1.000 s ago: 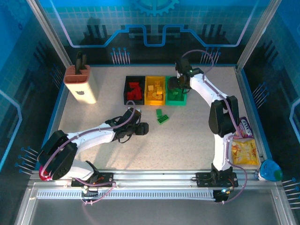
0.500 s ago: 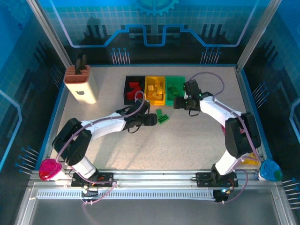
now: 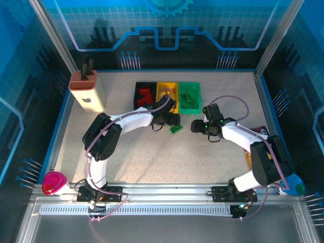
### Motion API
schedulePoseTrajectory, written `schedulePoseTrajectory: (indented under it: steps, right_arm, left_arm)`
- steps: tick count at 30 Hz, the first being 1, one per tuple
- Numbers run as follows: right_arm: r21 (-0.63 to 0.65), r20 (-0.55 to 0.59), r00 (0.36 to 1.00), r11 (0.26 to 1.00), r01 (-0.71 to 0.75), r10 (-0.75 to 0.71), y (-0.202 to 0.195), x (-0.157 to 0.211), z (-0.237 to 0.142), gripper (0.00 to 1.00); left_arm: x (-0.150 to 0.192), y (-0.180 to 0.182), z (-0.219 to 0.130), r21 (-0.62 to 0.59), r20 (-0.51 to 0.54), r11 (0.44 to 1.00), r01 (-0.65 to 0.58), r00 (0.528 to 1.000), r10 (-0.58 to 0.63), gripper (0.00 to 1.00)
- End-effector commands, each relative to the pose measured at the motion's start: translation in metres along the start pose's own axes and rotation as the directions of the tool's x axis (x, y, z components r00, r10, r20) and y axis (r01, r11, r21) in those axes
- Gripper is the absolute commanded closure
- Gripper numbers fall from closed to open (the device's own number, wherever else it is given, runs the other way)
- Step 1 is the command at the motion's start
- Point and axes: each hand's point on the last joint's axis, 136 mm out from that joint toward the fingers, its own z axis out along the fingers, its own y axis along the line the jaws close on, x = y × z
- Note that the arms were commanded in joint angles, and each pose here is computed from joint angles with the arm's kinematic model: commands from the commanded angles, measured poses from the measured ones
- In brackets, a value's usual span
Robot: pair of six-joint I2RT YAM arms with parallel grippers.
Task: Sort the legos into containers by color
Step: Pick up the lego from the center of the table.
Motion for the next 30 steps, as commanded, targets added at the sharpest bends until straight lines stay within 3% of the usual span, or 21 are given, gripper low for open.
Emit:
schedulePoseTrajectory:
  steps: [1,9,13,17,22,27,30]
  right_arm:
    - [-0.036,0.031,0.999,0.999,-0.015,0.016,0.006,-0.001,-0.004,0.26]
    - [-0.035,0.025,0.999,0.999,-0.027,0.028,0.000,0.009,-0.004,0.26]
    - [-0.029,0.024,0.999,0.999,-0.031,0.032,-0.003,0.013,-0.005,0.27]
    - [-0.032,0.024,0.999,0.999,-0.039,0.040,-0.003,0.014,-0.005,0.27]
    - [-0.029,0.028,0.998,0.998,-0.052,0.053,-0.004,0.014,-0.006,0.27]
    - [-0.004,0.031,0.996,0.996,-0.084,0.084,-0.012,0.021,-0.006,0.27]
    - [0.008,0.031,0.994,0.994,-0.107,0.106,-0.017,0.027,-0.006,0.27]
  left_arm:
    - [0.004,0.011,0.011,-0.063,-0.056,0.998,-0.008,0.998,0.005,0.32]
    - [0.005,0.021,0.026,-0.159,-0.069,0.985,-0.065,0.996,0.055,0.45]
    - [0.008,0.022,0.021,-0.179,-0.067,0.980,-0.086,0.995,0.075,0.62]
    - [0.003,0.015,0.005,-0.158,-0.029,0.983,-0.089,0.996,0.085,0.71]
    - [-0.016,-0.006,-0.027,-0.066,0.055,0.994,-0.090,0.994,0.094,0.73]
    - [-0.041,-0.046,-0.063,0.134,0.195,0.981,-0.144,0.974,0.117,0.72]
    - [-0.057,-0.059,-0.076,0.188,0.259,0.970,-0.153,0.961,0.102,0.72]
